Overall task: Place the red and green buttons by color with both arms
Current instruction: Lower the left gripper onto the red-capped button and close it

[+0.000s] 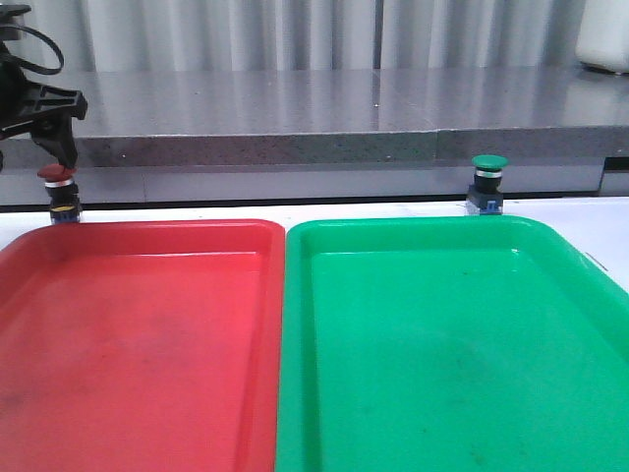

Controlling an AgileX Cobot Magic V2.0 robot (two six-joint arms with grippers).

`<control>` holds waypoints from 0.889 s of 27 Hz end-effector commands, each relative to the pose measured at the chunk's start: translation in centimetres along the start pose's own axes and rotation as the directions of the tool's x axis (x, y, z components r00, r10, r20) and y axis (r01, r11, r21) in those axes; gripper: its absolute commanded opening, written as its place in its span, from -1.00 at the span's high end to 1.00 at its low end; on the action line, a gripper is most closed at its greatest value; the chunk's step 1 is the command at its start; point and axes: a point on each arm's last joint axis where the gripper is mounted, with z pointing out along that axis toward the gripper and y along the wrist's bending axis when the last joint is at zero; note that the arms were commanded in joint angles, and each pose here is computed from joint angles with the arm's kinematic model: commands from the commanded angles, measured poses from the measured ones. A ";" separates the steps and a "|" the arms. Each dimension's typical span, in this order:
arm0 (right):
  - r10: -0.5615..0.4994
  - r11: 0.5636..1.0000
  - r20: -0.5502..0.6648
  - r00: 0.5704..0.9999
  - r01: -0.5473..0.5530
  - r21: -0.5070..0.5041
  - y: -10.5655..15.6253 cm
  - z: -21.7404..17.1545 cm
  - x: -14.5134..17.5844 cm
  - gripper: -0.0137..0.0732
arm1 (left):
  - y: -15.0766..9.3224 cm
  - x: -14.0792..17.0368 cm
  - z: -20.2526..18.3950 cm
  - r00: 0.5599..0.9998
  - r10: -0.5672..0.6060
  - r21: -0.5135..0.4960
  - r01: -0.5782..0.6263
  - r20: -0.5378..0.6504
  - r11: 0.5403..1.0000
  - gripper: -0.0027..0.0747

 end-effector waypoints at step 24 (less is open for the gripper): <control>-0.017 1.000 0.097 0.995 0.016 0.008 -0.1 -0.4 -1.5 -0.40 | -1.1 -4.8 -4.7 0.989 -0.057 0.064 0.049 0.137 0.997 0.30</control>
